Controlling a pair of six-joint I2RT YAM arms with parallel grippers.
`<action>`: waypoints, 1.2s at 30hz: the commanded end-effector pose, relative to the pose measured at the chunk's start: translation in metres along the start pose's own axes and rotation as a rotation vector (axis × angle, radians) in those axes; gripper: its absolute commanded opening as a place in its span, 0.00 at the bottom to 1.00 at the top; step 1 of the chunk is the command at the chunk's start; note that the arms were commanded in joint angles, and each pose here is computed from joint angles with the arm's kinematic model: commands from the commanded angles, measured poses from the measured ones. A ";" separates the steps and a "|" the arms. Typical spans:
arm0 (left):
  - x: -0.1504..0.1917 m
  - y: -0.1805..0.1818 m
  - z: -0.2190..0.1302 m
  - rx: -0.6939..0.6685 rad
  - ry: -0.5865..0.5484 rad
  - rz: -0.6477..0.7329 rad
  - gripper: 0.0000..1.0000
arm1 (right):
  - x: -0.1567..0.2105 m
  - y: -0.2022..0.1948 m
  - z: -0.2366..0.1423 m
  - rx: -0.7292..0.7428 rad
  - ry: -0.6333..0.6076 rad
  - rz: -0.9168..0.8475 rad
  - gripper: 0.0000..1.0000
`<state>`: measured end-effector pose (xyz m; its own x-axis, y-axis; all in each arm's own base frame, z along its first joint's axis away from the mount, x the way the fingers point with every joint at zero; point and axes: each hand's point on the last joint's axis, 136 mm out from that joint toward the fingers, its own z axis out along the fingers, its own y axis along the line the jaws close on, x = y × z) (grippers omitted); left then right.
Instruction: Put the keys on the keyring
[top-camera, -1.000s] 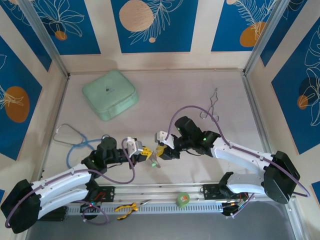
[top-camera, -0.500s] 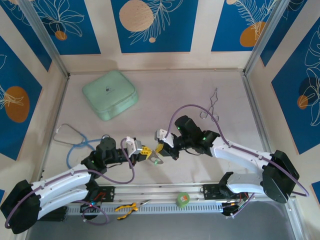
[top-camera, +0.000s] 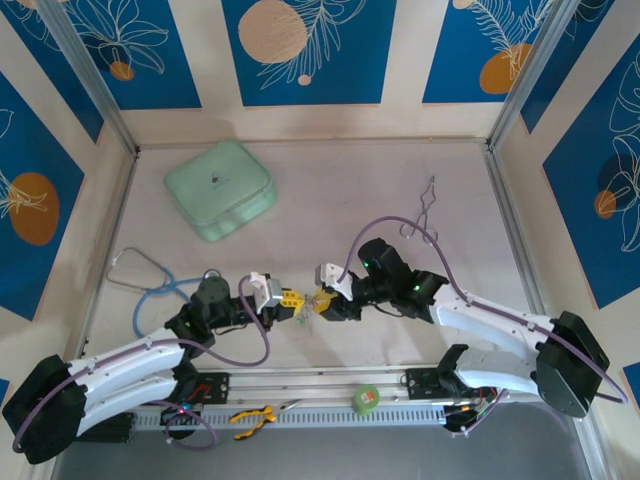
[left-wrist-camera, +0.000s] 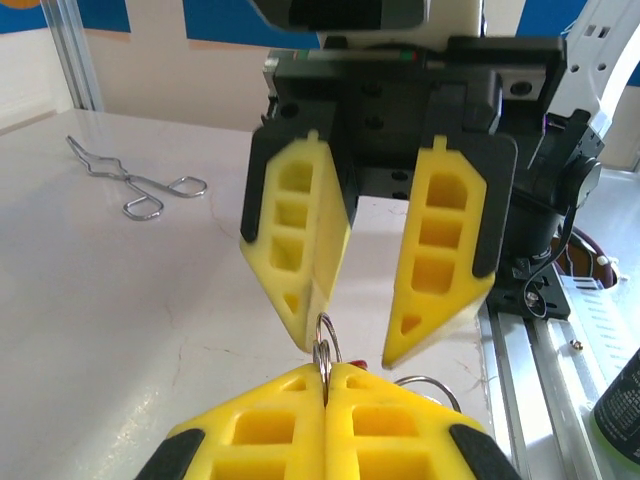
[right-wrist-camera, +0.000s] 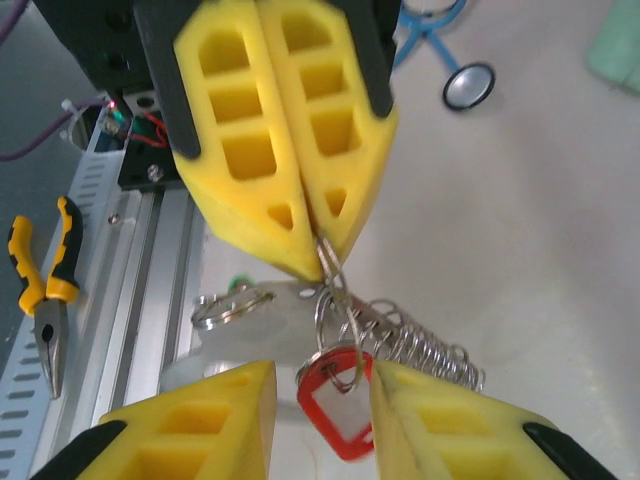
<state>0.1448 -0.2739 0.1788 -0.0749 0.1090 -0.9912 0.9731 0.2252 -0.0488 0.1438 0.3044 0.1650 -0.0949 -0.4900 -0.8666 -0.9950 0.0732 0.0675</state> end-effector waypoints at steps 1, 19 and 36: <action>-0.013 -0.007 -0.001 0.033 -0.055 0.022 0.00 | -0.008 0.004 -0.002 -0.023 -0.041 -0.029 0.31; -0.012 -0.007 0.000 0.041 -0.047 0.022 0.00 | -0.001 0.000 -0.004 -0.007 -0.027 0.005 0.09; -0.018 -0.008 0.000 0.046 -0.068 0.034 0.00 | 0.014 0.001 0.011 -0.088 0.082 0.110 0.08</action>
<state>0.1420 -0.2750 0.1737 -0.0930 0.1185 -0.9886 0.9759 0.2078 -0.0669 0.1445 0.3104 0.1497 -0.1627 -0.5288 -0.8330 -0.9858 0.0512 0.1600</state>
